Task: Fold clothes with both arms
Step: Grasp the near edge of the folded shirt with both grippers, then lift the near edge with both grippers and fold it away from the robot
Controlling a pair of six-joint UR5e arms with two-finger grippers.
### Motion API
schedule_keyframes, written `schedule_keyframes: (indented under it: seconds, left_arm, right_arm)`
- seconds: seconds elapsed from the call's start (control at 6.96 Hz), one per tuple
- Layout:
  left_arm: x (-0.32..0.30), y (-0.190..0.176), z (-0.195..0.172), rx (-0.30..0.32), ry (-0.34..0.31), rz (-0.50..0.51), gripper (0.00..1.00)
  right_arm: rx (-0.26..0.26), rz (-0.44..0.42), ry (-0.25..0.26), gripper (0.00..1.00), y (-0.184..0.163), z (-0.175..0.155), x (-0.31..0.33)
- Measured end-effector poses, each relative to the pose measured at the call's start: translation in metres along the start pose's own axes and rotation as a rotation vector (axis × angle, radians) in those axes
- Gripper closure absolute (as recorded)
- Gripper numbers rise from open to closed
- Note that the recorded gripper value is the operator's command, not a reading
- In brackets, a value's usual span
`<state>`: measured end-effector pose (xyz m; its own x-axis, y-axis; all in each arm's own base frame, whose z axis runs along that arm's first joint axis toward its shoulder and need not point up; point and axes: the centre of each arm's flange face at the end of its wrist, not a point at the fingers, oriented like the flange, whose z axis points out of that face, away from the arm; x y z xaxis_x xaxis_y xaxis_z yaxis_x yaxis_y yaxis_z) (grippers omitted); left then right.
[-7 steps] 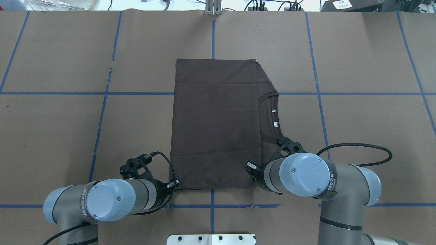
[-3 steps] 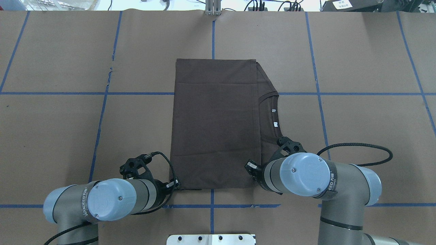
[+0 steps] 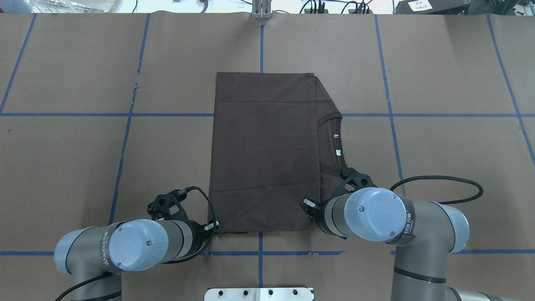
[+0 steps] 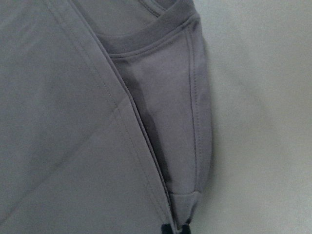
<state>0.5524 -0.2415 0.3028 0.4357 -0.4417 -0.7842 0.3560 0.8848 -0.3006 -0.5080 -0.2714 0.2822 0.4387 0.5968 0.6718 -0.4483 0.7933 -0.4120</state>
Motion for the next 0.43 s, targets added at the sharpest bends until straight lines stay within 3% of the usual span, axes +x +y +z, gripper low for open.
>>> schedule_keyframes:
  seconds: [0.43]
  left_arm:
    - [0.0036,0.0003,-0.003,-0.002,0.008,-0.003,1.0]
  right_arm:
    - [0.001,0.0,0.001,1.0,-0.0008,0.0002,0.0011]
